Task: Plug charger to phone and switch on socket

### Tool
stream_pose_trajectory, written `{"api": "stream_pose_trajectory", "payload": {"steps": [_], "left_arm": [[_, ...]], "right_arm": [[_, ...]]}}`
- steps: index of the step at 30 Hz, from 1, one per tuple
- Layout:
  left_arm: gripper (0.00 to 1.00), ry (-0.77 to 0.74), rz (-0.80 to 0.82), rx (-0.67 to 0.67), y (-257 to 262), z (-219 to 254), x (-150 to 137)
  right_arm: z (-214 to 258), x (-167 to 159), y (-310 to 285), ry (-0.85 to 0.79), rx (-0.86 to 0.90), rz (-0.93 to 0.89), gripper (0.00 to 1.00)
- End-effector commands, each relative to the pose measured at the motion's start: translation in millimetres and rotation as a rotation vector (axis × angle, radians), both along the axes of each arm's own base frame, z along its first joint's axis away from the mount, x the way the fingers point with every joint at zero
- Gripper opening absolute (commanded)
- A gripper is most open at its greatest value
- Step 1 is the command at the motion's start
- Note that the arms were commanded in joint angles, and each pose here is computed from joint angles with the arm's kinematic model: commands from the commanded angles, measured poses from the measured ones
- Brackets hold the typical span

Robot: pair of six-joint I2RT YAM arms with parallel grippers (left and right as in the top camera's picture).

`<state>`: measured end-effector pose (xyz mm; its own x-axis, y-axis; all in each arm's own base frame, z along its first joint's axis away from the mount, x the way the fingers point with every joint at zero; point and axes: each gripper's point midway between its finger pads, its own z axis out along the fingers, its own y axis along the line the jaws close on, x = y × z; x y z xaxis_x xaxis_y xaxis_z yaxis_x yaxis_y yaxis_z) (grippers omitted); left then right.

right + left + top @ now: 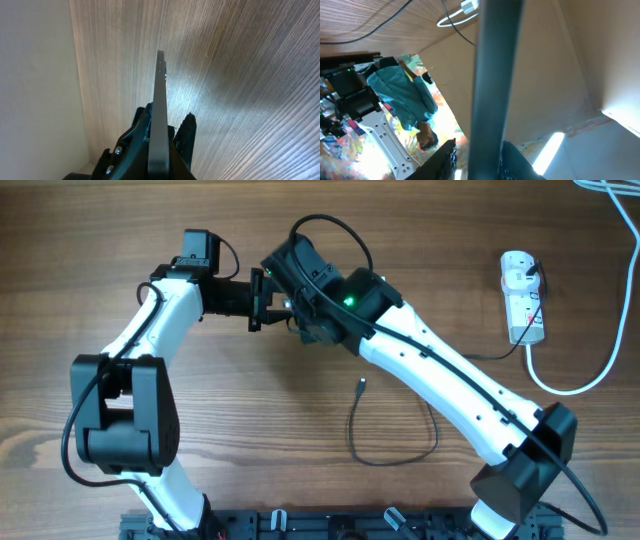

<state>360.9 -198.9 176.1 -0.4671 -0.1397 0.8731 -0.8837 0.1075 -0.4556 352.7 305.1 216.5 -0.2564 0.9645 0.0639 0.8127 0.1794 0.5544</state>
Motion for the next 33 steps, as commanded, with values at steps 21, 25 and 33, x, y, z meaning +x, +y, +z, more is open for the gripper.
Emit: {"api": "stream_pose_trajectory", "payload": {"steps": [21,25,33], "left_arm": [[0.04,-0.008,0.005,-0.002,1.1,10.0,-1.3],[0.04,-0.009,0.005,-0.002,1.1,10.1,-1.3],[0.04,-0.018,0.018,0.040,2.6,3.0,1.6]], "right_arm": [[30.7,11.2,-4.7,-0.101,0.042,-0.039,0.44],[30.6,11.1,-4.9,-0.101,0.038,-0.034,0.77],[70.8,8.4,-38.3,-0.269,-0.213,0.153,1.00]]}}
